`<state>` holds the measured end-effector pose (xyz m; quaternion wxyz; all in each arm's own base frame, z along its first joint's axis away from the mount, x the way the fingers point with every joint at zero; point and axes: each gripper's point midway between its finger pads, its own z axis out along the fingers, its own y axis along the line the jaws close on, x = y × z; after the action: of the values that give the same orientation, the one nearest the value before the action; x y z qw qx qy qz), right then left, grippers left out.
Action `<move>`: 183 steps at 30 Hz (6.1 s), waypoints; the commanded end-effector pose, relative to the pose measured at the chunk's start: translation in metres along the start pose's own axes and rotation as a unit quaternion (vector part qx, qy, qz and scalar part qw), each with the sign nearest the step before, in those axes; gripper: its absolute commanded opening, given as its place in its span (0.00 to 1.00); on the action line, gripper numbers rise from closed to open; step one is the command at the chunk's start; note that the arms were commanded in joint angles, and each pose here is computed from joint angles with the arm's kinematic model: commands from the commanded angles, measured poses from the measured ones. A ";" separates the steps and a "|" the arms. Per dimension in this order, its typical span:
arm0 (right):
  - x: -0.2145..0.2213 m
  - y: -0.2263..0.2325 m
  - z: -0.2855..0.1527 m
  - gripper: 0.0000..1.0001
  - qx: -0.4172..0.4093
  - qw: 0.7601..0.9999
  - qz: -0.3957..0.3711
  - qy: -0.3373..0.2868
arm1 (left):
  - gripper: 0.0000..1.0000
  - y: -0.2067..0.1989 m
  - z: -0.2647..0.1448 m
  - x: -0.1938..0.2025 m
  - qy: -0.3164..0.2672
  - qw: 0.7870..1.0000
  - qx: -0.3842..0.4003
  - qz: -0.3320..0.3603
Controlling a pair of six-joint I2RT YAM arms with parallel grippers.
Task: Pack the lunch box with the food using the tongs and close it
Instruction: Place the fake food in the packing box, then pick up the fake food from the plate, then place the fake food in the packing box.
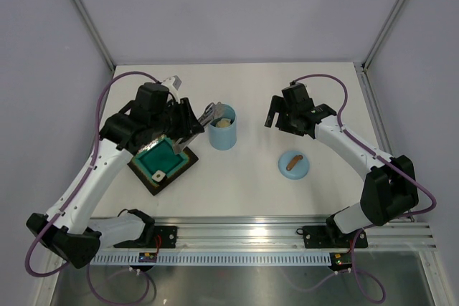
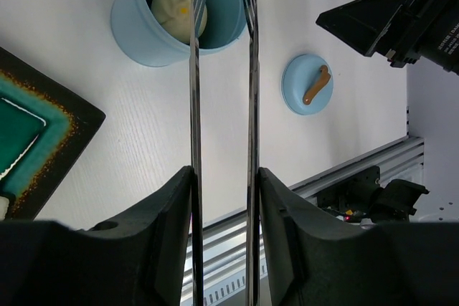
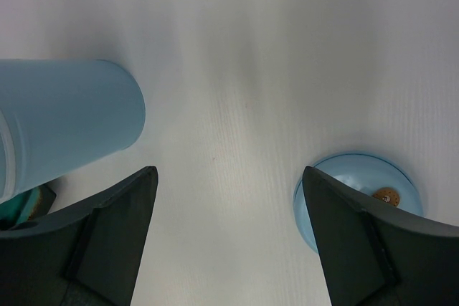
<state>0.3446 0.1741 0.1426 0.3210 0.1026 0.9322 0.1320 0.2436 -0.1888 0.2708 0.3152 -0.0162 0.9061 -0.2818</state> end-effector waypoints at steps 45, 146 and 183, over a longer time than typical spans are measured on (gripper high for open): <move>-0.009 0.019 -0.004 0.90 -0.045 0.999 0.005 -0.019 | 0.58 0.153 -0.092 0.147 0.136 0.926 -0.342 -0.085; -0.008 0.027 0.009 0.89 -0.049 0.999 0.006 -0.002 | 0.00 0.116 -0.073 0.043 0.003 0.958 -0.283 -0.051; -0.008 0.017 0.000 0.89 -0.028 1.000 0.010 -0.009 | 0.13 -0.026 0.015 -0.028 -0.029 0.999 -0.006 0.037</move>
<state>0.3462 0.1857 0.1270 0.2992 0.1009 0.9370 0.1498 0.2638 -0.2001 0.2802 0.3326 0.0009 0.9137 -0.2336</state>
